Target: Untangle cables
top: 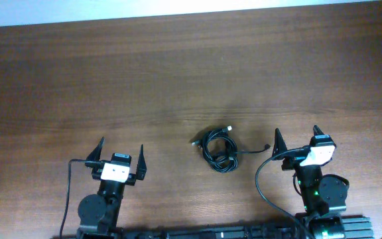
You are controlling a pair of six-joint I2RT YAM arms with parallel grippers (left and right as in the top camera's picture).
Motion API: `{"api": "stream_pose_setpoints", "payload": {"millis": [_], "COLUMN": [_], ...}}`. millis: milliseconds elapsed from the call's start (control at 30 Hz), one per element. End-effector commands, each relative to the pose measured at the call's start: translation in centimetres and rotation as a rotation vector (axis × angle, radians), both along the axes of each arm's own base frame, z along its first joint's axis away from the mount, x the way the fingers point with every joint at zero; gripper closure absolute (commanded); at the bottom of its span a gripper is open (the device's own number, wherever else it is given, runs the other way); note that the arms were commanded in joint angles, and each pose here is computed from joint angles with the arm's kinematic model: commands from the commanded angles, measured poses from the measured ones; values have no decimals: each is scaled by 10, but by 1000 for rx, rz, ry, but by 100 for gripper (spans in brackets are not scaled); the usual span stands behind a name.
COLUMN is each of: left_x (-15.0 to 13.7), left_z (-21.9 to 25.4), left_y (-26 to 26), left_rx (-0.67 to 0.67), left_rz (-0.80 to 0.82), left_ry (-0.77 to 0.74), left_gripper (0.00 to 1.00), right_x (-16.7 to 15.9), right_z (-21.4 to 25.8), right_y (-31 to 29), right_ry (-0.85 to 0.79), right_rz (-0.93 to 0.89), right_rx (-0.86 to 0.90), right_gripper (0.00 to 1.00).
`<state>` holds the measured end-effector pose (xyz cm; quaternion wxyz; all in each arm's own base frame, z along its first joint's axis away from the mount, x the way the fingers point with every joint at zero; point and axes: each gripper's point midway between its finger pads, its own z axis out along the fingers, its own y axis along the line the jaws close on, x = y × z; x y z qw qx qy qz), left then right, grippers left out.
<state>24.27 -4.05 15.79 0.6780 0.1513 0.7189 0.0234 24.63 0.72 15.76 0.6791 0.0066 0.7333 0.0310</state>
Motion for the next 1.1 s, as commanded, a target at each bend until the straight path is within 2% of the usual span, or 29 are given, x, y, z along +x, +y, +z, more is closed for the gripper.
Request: {"api": "stream_pose_setpoints", "payload": {"millis": [0,733,1067], "left_x": [0,1,1], "left_z": [-2,-2,-3], "left_y": [4,4,9], "left_rx": [17,17,-25], "left_rz": [19,20,51], "left_ry": [-2,-3,9], "left_gripper": [1,1,1], "right_x": [0,0,0], "right_z": [-2,-2,-2], "right_y": [-3,-3,-3], "right_ry": [4,3,4], "right_rz": [-16,-16,-16], "right_rx": [6,6,6], "right_gripper": [1,1,1]}}
